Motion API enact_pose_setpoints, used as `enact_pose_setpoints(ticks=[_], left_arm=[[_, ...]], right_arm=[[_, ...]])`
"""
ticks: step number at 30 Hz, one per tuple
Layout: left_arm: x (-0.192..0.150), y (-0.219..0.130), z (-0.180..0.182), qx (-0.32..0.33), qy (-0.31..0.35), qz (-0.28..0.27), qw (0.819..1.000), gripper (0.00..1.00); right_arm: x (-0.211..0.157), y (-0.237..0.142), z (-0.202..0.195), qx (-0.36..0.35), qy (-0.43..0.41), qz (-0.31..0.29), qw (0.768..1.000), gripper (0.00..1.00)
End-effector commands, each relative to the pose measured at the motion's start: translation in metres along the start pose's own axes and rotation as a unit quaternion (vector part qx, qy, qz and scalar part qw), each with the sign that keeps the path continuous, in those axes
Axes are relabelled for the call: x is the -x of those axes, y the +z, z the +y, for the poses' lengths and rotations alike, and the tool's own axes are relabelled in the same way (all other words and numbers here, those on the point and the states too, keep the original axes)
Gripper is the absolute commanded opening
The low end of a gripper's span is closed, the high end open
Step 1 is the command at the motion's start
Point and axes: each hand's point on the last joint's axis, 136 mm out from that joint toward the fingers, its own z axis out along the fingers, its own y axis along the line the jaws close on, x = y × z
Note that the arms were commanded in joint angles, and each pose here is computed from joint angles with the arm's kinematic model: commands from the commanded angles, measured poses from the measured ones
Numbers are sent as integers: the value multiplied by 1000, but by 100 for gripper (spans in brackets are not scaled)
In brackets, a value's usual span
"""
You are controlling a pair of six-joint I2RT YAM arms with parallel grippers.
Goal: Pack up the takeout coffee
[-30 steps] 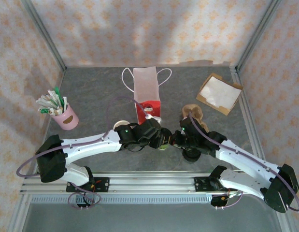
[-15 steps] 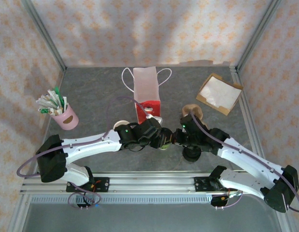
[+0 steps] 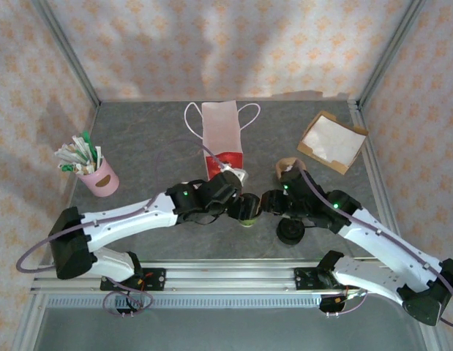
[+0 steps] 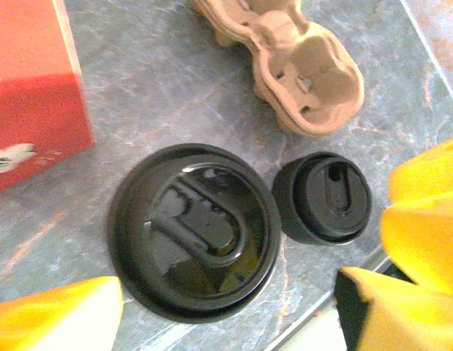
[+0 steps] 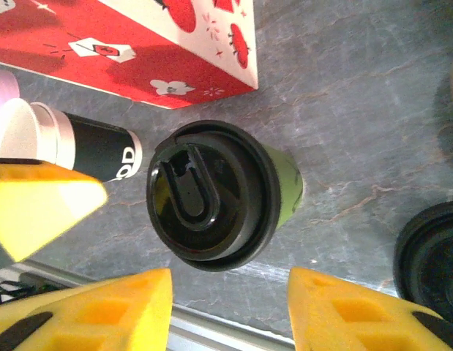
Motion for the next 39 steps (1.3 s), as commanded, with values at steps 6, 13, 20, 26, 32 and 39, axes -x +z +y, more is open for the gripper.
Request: enact_pose_setpoints(ticks=[6, 13, 20, 26, 32, 39], left_arm=[[45, -86, 9, 21, 31, -100, 994, 99], [51, -140, 61, 80, 11, -158, 984, 100], [46, -169, 107, 118, -32, -188, 974, 100], [48, -161, 134, 128, -80, -181, 972, 100], [54, -137, 161, 109, -154, -160, 969, 100], [72, -115, 184, 108, -212, -151, 959, 100]], right_arm=[[9, -25, -9, -31, -32, -30, 999, 89], [32, -49, -32, -112, -1, -88, 990, 99], [44, -58, -21, -108, -23, -81, 991, 99], [57, -38, -29, -161, -85, -78, 980, 99], [61, -14, -23, -185, -144, -39, 971, 99], [43, 17, 7, -143, -180, 50, 972, 95]])
